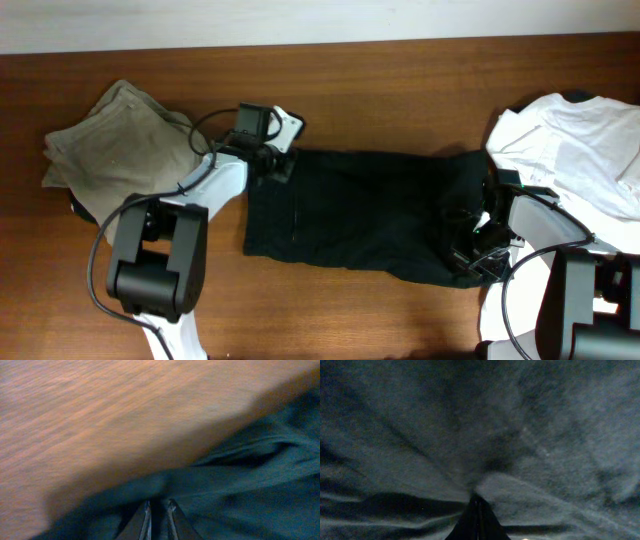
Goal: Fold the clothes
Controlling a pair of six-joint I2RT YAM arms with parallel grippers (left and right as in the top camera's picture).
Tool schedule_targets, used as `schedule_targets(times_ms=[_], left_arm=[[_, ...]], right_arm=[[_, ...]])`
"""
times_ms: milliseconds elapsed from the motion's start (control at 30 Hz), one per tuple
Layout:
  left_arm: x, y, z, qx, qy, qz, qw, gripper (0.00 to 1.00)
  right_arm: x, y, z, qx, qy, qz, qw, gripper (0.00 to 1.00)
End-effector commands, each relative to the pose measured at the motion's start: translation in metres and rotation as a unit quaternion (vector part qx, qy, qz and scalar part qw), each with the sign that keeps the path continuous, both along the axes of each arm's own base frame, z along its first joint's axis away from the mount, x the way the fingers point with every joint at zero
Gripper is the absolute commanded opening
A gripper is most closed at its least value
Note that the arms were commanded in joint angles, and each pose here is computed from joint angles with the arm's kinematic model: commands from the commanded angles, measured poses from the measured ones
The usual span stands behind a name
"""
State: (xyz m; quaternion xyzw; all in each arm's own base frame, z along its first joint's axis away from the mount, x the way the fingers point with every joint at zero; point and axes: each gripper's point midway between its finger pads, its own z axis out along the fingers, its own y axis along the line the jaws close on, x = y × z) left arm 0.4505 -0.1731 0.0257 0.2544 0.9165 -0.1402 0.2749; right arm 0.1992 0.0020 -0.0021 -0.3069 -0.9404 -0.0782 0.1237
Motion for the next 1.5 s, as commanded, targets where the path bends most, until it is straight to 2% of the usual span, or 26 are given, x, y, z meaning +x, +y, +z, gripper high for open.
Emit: schedule_targets(times_ms=[0, 67, 100, 167, 233, 267, 300, 367, 433, 467, 567, 633, 733, 867, 967, 1000, 1033, 1100, 1133, 1200, 1267, 1300, 1367, 1433, 1467], left_arm=[[0.025, 0.056, -0.024, 0.015, 0.010, 0.099, 0.995, 0.12], [0.027, 0.070, -0.018, -0.012, 0.028, 0.107, 0.994, 0.12], [0.023, 0.062, -0.006, -0.033, 0.045, 0.085, 0.995, 0.12], [0.012, 0.052, 0.034, -0.032, 0.071, 0.056, 0.995, 0.13], [-0.012, 0.031, 0.079, -0.042, 0.092, 0.026, 0.995, 0.13], [-0.029, 0.017, 0.095, -0.047, 0.099, 0.003, 0.994, 0.13], [-0.057, -0.005, 0.097, -0.035, 0.123, -0.041, 0.991, 0.13], [-0.105, -0.022, 0.065, 0.002, 0.194, -0.092, 0.977, 0.13], [-0.135, -0.017, 0.029, 0.029, 0.239, -0.097, 0.966, 0.14], [-0.159, -0.006, -0.004, 0.042, 0.266, -0.094, 0.959, 0.17], [-0.171, 0.004, -0.033, 0.056, 0.261, -0.089, 0.960, 0.18], [-0.181, 0.011, -0.049, 0.063, 0.268, -0.071, 0.959, 0.18], [-0.185, 0.030, -0.061, 0.106, 0.279, -0.016, 0.954, 0.17], [-0.189, 0.055, -0.064, 0.171, 0.282, 0.011, 0.944, 0.16], [-0.188, 0.060, -0.064, 0.174, 0.283, 0.018, 0.943, 0.16], [-0.186, 0.062, -0.064, 0.173, 0.283, 0.022, 0.943, 0.17], [-0.184, 0.063, -0.063, 0.170, 0.282, 0.027, 0.944, 0.17], [-0.174, 0.053, -0.050, 0.147, 0.281, 0.023, 0.948, 0.21], [-0.168, 0.050, -0.039, 0.143, 0.279, 0.023, 0.949, 0.22], [-0.143, 0.039, 0.008, 0.126, 0.250, 0.021, 0.960, 0.24], [-0.128, 0.015, 0.047, 0.062, 0.220, 0.003, 0.974, 0.27], [-0.124, 0.004, 0.060, 0.033, 0.204, -0.010, 0.978, 0.27], [-0.127, 0.001, 0.053, 0.035, 0.210, -0.015, 0.977, 0.27], [-0.131, -0.001, 0.028, 0.046, 0.228, -0.027, 0.972, 0.27], [-0.132, 0.001, 0.014, 0.052, 0.240, -0.026, 0.969, 0.27]], right_arm=[[-0.021, -0.023, -0.003, -0.072, 0.044, 0.020, 0.996, 0.04], [-0.019, -0.023, 0.000, -0.063, 0.036, 0.057, 0.996, 0.04], [-0.014, -0.020, 0.011, -0.048, 0.027, 0.070, 0.996, 0.05], [0.004, -0.017, 0.057, -0.037, -0.015, 0.080, 0.996, 0.11], [0.031, -0.019, 0.104, -0.049, -0.088, 0.076, 0.992, 0.10], [0.050, -0.017, 0.117, -0.043, -0.131, 0.073, 0.988, 0.07], [0.079, -0.004, 0.122, -0.007, -0.196, 0.075, 0.978, 0.04], [0.123, 0.026, 0.110, 0.070, -0.270, 0.087, 0.956, 0.04], [0.143, 0.052, 0.085, 0.120, -0.272, 0.101, 0.949, 0.04], [0.159, 0.077, 0.050, 0.171, -0.250, 0.085, 0.949, 0.04], [0.170, 0.095, 0.007, 0.206, -0.213, 0.038, 0.955, 0.04], [0.186, 0.096, -0.017, 0.208, -0.212, -0.006, 0.955, 0.04], [0.220, 0.085, -0.038, 0.185, -0.247, -0.067, 0.949, 0.04], [0.259, 0.046, -0.026, 0.167, -0.318, -0.115, 0.926, 0.04], [0.272, 0.030, 0.004, 0.217, -0.373, -0.059, 0.900, 0.04], [0.273, 0.033, 0.030, 0.260, -0.403, -0.016, 0.878, 0.03], [0.269, 0.035, 0.049, 0.275, -0.417, 0.009, 0.866, 0.04], [0.248, 0.040, 0.097, 0.264, -0.443, 0.078, 0.853, 0.04], [0.236, 0.040, 0.112, 0.251, -0.440, 0.091, 0.858, 0.04], [0.186, 0.041, 0.135, 0.210, -0.392, 0.117, 0.888, 0.04], [0.134, 0.048, 0.126, 0.170, -0.301, 0.152, 0.926, 0.05], [0.101, 0.059, 0.111, 0.158, -0.231, 0.192, 0.941, 0.05], [0.065, 0.076, 0.086, 0.142, -0.152, 0.244, 0.947, 0.09], [0.029, 0.086, 0.040, 0.102, -0.079, 0.238, 0.963, 0.11], [0.022, 0.086, 0.028, 0.097, -0.072, 0.228, 0.966, 0.11]])
